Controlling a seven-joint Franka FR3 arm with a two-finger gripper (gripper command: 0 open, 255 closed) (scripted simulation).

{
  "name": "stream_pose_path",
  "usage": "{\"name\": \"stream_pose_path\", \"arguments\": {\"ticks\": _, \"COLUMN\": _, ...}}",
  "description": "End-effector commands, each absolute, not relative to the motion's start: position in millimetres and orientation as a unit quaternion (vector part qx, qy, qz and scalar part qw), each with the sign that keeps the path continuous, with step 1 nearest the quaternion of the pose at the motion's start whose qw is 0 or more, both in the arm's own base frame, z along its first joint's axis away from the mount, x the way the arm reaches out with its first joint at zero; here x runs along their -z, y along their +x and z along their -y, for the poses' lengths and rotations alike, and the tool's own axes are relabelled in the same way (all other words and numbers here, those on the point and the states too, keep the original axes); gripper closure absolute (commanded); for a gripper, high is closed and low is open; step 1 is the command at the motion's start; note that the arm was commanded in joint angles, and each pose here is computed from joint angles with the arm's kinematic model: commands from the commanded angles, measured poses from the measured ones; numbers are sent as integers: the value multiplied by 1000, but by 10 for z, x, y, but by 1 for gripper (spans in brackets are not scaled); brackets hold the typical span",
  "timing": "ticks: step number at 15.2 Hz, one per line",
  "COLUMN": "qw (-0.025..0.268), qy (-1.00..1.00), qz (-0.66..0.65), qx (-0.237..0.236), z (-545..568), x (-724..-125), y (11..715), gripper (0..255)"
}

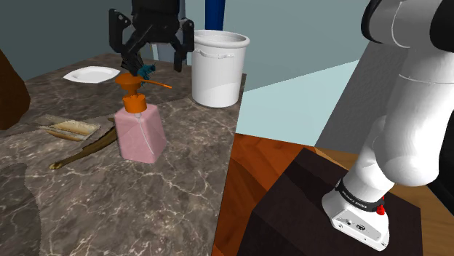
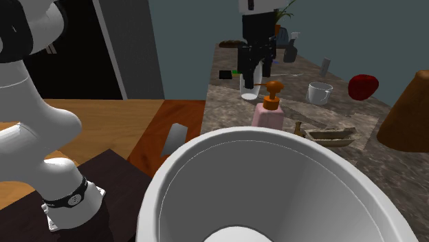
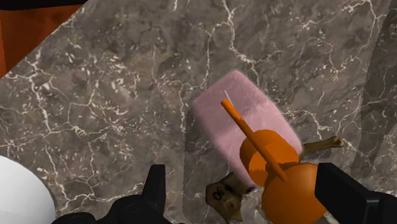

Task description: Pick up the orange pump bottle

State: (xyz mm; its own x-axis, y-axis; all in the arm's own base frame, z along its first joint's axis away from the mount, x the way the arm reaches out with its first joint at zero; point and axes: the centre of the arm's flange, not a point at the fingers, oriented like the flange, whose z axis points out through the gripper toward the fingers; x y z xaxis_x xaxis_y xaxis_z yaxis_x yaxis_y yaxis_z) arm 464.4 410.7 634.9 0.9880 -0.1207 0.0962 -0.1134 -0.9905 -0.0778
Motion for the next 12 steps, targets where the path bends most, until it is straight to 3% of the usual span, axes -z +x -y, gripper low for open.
{"name": "stream_pose_path", "arguments": {"ticks": 1, "qw": 36, "qy": -996, "qz": -64, "qx": 51, "z": -4348, "x": -6348, "y": 4769, "gripper": 0}}
{"name": "stream_pose_path", "arguments": {"ticks": 12, "qw": 36, "qy": -996, "qz": -66, "qx": 51, "z": -4578, "x": -5963, "y": 4859, "gripper": 0}}
